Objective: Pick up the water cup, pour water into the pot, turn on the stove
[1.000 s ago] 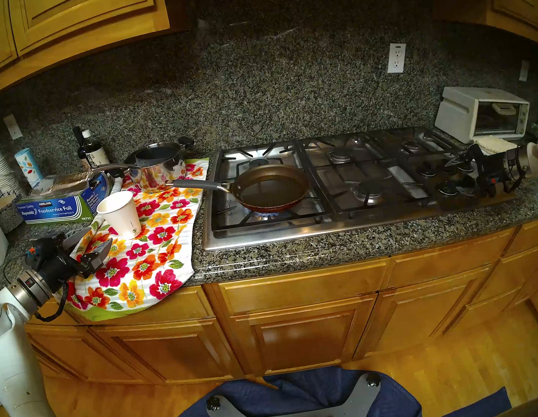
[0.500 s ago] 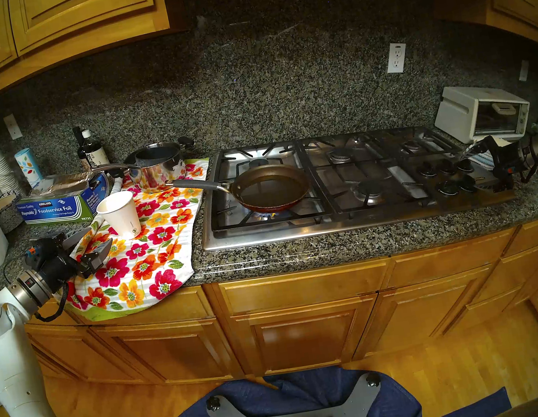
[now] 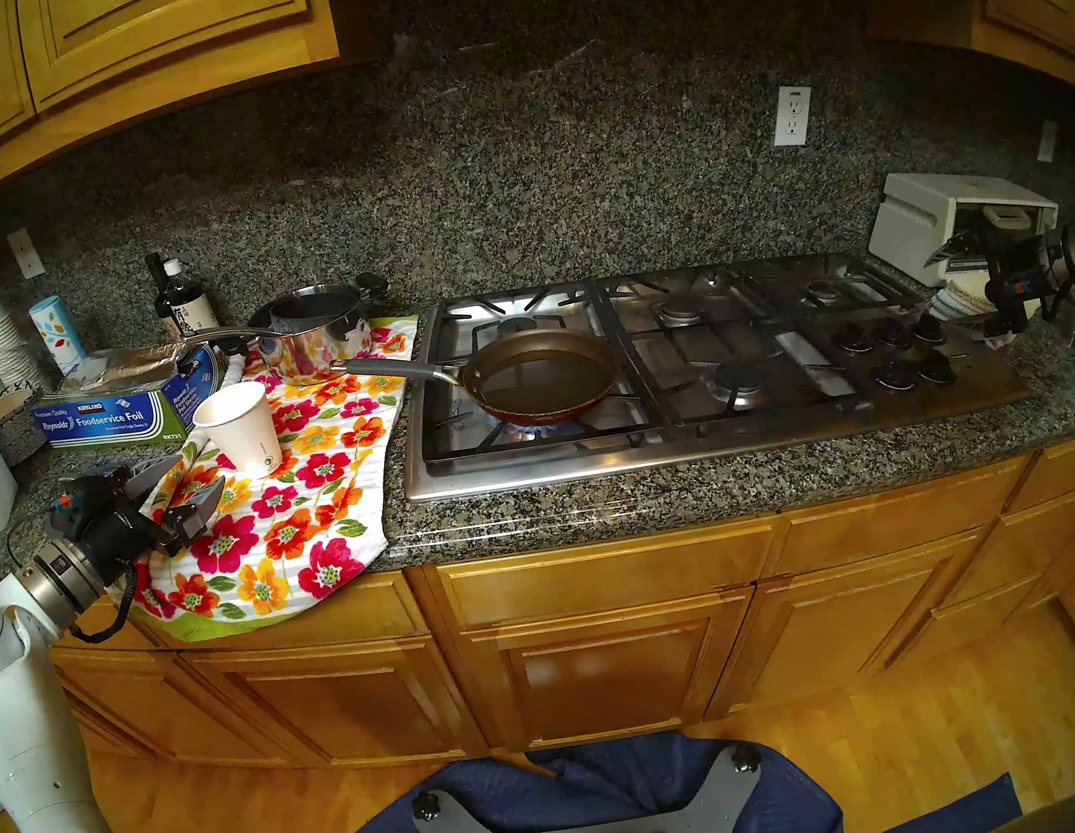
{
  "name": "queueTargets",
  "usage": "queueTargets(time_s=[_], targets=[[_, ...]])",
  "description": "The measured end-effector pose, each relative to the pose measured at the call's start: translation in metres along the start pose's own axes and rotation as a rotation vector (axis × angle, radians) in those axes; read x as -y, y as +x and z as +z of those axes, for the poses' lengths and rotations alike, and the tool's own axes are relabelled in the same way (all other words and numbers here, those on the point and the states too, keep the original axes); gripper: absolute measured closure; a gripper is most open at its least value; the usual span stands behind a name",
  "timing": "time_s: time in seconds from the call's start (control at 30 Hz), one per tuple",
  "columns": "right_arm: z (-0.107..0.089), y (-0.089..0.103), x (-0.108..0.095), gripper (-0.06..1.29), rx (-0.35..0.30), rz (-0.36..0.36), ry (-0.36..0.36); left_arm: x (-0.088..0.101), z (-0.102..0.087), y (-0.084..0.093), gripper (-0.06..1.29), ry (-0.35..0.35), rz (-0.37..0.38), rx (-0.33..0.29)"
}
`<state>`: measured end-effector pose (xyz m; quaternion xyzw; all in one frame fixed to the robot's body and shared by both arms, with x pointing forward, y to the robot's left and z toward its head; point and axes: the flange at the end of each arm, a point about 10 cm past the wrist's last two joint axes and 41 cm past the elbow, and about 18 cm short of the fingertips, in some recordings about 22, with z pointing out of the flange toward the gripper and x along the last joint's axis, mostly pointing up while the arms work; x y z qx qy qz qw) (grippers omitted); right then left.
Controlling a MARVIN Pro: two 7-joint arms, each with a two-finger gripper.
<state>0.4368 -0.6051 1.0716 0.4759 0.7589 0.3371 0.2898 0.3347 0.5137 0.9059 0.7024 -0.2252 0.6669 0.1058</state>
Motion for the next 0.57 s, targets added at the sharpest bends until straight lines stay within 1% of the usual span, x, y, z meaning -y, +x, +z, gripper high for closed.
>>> queueTargets(time_s=[0.13, 0.57], targets=[[-0.002, 0.006, -0.002, 0.02, -0.006, 0.059, -0.009, 0.000, 0.000, 0.000, 0.00, 0.000, 0.000, 0.000], [-0.014, 0.016, -0.003, 0.02, -0.005, 0.182, 0.024, 0.000, 0.000, 0.000, 0.00, 0.000, 0.000, 0.000]])
